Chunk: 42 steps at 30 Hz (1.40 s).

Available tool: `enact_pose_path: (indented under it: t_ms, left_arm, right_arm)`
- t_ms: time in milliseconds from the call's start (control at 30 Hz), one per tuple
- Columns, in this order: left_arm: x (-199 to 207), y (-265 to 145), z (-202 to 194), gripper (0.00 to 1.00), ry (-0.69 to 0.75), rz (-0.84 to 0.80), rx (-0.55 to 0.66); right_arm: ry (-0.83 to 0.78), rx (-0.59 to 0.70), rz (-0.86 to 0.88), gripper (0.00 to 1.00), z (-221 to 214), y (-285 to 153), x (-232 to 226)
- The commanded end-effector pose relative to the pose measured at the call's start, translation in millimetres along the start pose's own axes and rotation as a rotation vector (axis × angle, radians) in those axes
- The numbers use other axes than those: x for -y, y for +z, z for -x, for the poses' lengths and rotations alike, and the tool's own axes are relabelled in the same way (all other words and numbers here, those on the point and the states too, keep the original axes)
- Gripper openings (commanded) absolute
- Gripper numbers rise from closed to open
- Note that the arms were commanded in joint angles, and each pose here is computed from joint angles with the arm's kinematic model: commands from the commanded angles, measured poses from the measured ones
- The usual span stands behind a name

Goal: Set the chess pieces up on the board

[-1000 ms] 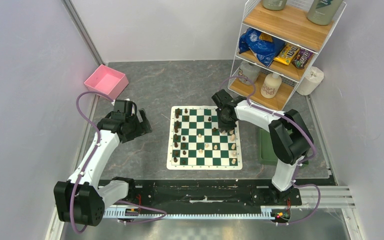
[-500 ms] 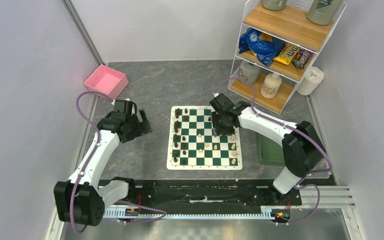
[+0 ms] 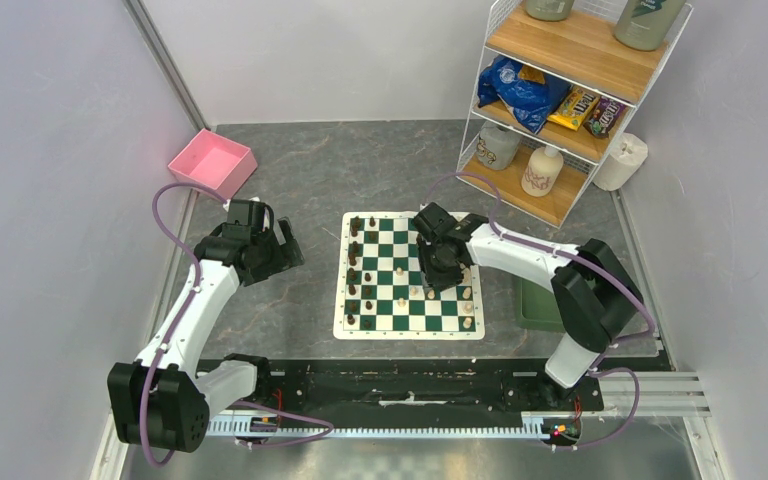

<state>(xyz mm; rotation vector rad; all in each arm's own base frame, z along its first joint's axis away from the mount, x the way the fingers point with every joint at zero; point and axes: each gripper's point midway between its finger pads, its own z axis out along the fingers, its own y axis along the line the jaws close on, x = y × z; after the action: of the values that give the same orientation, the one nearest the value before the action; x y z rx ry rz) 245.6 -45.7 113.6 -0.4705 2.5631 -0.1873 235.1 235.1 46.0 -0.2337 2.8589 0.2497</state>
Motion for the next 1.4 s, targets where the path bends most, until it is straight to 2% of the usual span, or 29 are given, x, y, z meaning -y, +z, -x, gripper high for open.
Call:
enact_pose_path:
  t_ms: [0,300,500,833,1367]
  left_arm:
    - [5.3,-6.3,13.2,0.97,0.014,-0.017,0.033]
    - [6.2,-6.1,13.2,0.97,0.014,-0.021,0.030]
    - [5.8,-6.1,12.9,0.96,0.013,-0.020,0.030]
    - [6.2,-6.6,13.3,0.97,0.014,-0.022,0.032]
    - [5.8,-6.7,13.6,0.96,0.013,-0.020,0.034]
  right_arm:
    - [0.004,0.001,0.020,0.46,0.4,4.1,-10.3]
    - [0.004,-0.024,-0.007,0.35,-4.7,14.2,-6.3]
    - [-0.003,-0.007,-0.018,0.17,-0.8,8.8,-4.4]
    - [0.014,0.101,-0.108,0.15,21.5,-10.6,17.2]
    - [0.056,0.093,-0.130,0.16,36.7,0.6,37.2]
